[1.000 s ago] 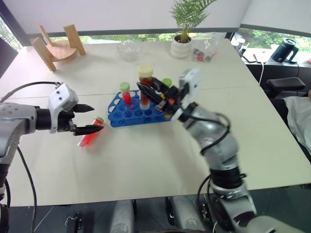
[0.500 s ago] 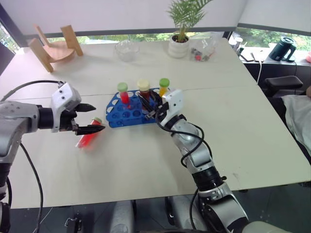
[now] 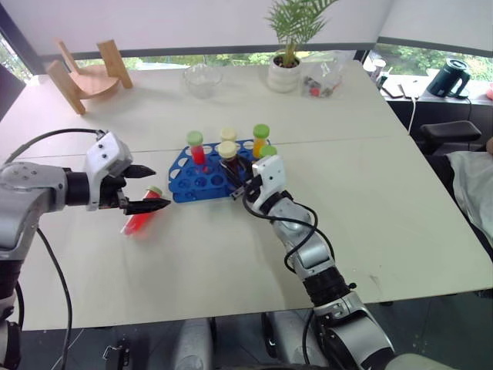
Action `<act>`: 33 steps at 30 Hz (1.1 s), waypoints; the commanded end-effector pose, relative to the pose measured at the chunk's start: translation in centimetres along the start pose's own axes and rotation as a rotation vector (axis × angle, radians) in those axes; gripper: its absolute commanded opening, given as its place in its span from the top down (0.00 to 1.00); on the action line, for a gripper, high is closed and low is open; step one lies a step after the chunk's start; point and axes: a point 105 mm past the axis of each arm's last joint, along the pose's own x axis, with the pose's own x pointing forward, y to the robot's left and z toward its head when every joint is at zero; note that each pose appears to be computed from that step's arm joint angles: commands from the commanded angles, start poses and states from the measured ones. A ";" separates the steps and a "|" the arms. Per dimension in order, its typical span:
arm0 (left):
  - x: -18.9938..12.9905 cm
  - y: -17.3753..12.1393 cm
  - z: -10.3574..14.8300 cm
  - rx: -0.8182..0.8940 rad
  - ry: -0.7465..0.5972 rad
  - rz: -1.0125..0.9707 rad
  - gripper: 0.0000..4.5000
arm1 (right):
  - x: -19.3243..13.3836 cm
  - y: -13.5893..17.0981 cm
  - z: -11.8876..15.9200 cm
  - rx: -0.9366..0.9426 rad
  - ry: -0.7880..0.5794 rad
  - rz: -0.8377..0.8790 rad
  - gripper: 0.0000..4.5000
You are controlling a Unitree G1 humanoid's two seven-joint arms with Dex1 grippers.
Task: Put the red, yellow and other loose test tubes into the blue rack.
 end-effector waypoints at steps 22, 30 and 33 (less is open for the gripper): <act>-3.4 5.3 -0.5 -0.221 0.359 0.252 0.00 | -5.4 2.7 13.3 -0.084 -0.075 0.626 0.04; 0.2 5.4 -2.7 -0.487 0.554 0.205 0.00 | -10.7 3.9 11.3 0.014 0.270 0.979 0.04; 1.2 5.6 -3.0 -0.529 0.577 0.192 0.00 | -10.5 3.9 10.8 0.003 0.276 0.956 0.04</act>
